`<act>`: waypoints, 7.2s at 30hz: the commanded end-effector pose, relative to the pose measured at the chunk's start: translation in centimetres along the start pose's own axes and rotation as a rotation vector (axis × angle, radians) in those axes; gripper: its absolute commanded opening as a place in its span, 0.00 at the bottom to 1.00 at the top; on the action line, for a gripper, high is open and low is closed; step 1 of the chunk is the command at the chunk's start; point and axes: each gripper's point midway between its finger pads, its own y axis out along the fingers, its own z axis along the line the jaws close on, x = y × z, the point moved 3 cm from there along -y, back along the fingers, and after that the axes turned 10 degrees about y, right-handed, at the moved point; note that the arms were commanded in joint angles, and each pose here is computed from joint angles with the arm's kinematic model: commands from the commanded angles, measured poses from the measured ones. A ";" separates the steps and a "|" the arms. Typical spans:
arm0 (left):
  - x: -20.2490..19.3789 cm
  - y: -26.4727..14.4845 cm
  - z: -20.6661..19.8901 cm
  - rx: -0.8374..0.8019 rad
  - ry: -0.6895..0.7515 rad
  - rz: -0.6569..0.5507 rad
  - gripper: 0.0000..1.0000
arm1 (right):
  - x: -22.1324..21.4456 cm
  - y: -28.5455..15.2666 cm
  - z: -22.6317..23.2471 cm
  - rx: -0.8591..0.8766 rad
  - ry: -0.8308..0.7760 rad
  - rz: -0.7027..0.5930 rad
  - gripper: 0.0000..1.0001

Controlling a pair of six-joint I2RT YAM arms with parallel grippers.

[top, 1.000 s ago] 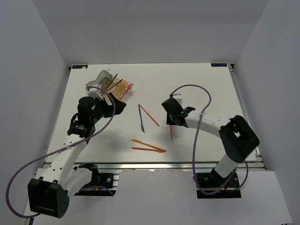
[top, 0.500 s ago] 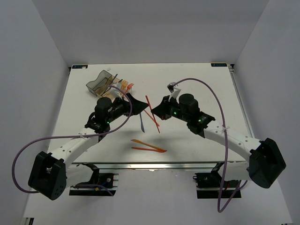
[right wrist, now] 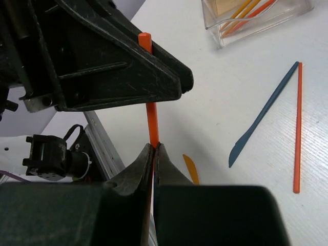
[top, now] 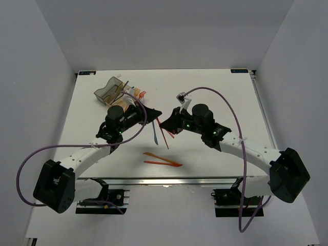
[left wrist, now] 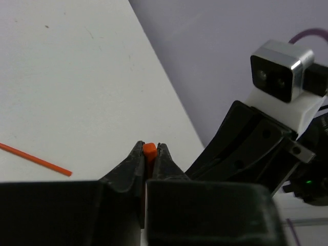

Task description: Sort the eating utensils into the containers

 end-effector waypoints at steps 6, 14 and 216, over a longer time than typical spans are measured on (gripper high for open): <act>3.7 0.2 3.5 0.347 0.291 0.093 0.00 | 3.4 -2.7 -4.3 -0.293 0.121 -0.194 0.89; 15.7 1.6 12.8 0.987 0.977 0.237 0.00 | 2.9 -8.6 -9.0 -0.469 0.174 -0.278 0.89; 23.2 -0.3 10.6 1.044 0.453 -0.075 0.98 | -6.2 -1.1 -7.9 -0.402 -0.333 0.472 0.71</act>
